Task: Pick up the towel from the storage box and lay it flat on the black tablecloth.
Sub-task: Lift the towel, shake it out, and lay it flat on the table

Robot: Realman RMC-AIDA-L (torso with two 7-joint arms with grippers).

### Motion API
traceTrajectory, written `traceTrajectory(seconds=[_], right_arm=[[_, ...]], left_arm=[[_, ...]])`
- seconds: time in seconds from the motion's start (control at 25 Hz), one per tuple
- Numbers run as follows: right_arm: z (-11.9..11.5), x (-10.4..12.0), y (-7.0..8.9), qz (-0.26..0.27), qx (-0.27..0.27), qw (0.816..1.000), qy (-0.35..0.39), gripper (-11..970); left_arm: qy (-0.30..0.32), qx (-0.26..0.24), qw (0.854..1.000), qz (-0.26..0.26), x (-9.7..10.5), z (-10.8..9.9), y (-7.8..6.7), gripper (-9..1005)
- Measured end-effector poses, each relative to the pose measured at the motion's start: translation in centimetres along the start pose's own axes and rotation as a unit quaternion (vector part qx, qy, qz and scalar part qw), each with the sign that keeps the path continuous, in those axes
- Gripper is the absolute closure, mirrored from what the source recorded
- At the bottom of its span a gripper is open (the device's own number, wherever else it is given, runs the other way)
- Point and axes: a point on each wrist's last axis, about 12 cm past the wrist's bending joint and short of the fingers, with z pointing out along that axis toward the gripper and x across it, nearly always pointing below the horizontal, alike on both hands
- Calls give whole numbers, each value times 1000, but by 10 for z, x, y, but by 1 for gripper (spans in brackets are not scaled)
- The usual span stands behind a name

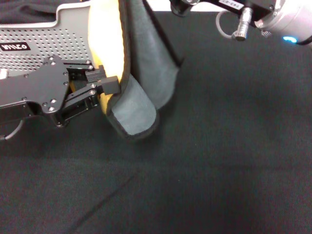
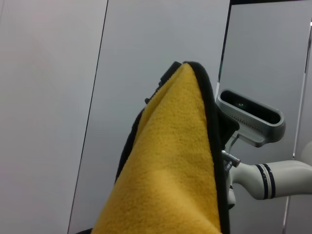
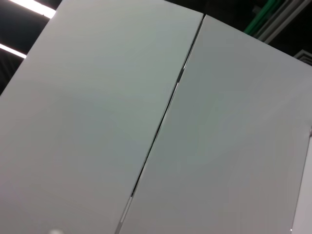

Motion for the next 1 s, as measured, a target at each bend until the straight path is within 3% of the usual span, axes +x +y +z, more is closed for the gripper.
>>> traceTrajectory(seconds=[0.6, 1.0], right_arm=[[12, -3, -11, -18, 35, 999, 24, 954], [22, -1, -23, -26, 63, 997, 38, 954]], left_arm=[[-41, -35, 998, 14, 22, -7, -1, 790], [-49, -50, 997, 19, 26, -9, 0, 789]])
